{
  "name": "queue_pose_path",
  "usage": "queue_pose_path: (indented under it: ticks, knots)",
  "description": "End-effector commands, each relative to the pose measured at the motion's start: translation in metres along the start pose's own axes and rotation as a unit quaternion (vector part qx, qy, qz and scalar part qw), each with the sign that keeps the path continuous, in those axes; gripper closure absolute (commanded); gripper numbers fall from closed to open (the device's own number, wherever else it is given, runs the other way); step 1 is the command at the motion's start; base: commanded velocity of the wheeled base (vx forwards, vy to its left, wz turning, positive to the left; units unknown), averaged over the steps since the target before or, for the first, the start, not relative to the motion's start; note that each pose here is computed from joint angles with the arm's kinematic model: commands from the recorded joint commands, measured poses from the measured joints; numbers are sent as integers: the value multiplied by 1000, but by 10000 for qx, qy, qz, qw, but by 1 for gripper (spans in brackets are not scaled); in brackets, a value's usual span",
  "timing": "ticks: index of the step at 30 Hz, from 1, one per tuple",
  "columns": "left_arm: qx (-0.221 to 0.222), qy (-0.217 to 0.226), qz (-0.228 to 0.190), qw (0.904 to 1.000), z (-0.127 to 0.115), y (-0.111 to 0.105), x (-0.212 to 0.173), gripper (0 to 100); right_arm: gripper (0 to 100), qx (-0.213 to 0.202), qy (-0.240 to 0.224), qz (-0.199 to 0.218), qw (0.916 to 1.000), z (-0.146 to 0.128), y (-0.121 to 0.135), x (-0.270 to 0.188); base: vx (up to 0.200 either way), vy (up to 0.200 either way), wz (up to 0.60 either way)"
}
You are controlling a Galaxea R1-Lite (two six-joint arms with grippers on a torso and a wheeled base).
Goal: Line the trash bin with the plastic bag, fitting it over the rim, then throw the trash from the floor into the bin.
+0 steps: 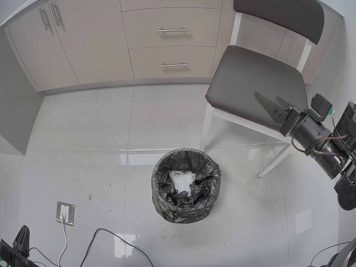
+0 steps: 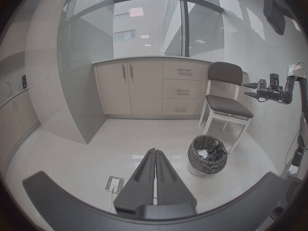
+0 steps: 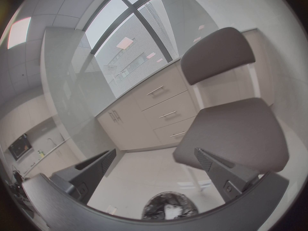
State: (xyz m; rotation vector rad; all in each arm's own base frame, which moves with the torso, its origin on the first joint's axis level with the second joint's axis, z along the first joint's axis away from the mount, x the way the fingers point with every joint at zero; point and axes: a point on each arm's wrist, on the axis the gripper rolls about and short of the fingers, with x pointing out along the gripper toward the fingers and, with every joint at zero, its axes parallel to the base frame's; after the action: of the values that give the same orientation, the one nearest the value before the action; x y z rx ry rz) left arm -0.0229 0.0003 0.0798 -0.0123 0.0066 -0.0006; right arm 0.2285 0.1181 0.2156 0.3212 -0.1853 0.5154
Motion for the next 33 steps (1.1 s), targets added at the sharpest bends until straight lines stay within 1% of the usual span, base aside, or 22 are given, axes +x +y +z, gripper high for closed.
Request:
queue_pose_path:
  ticks: [1, 3, 4, 6, 7, 8, 9, 11, 14, 16, 21, 25, 27, 29, 30, 31, 33]
  knots:
    - [8, -26, 41, 10000, -4, 0, 0, 100, 0, -884, -602, -831, 9908, 70, -27, -44, 0, 0, 0]
    - [0, -26, 41, 10000, -4, 0, 0, 100, 0, -1178, -487, -1149, 9852, 92, -31, -73, 0, 0, 0]
    - [0, -26, 41, 10000, -4, 0, 0, 100, 0, -1247, -445, -1180, 9842, 103, -27, -93, 0, 0, 0]
    - [0, -26, 49, 10000, -4, 0, 0, 100, 0, -1332, -363, -1186, 9833, 115, -19, -122, 0, 0, 0]
    - [0, -26, 49, 10000, -4, 0, 0, 100, 0, -1332, -363, -1186, 9833, 115, -19, -122, 0, 0, 0]
    - [0, -26, 49, 10000, -4, 0, 0, 100, 0, -1387, -323, -1265, 9817, 121, -12, -140, 0, 0, 0]
    - [0, -26, 26, 10000, -4, 0, 0, 100, 0, -1476, -332, -1479, 9774, 126, 2, -168, 0, 0, 0]
    - [0, -26, 49, 10000, -4, 0, 0, 100, 0, -1552, -309, -1658, 9734, 125, 15, -192, 0, 0, 0]
    - [0, -26, 34, 10000, -4, 0, 0, 100, 0, -1717, -321, -1675, 9703, 119, 41, -232, 0, 0, 0]
    - [0, -26, 26, 10000, -4, 0, 0, 100, 0, -1737, -357, -1642, 9704, 112, 55, -257, 0, 0, 0]
    - [0, -26, 34, 10000, -4, 0, 0, 100, 0, -1695, -256, -1607, 9720, 82, 75, -304, 0, 0, 0]
    - [0, -26, 49, 10000, -4, 0, 0, 100, 0, -1572, 1, -1642, 9738, 62, 74, -316, 0, 0, 0]
    - [0, -26, 34, 10000, -4, 0, 0, 100, 0, -1411, 278, -1730, 9744, 46, 67, -316, 0, 0, 0]
    - [0, -26, 26, 10000, -4, 0, 0, 100, 0, -1371, 326, -1758, 9743, 43, 65, -315, 0, 0, 0]
    - [0, -26, 26, 10000, -4, 0, 0, 100, 0, -1123, 512, -1835, 9752, 33, 58, -312, 0, 0, 0]
    - [0, -26, 41, 10000, -4, 0, 0, 100, 0, -957, 551, -1899, 9756, 29, 55, -311, 0, 0, 0]
    - [0, -26, 41, 10000, -4, 0, 0, 100, 0, -777, 586, -1996, 9750, 24, 51, -310, 0, 0, 0]
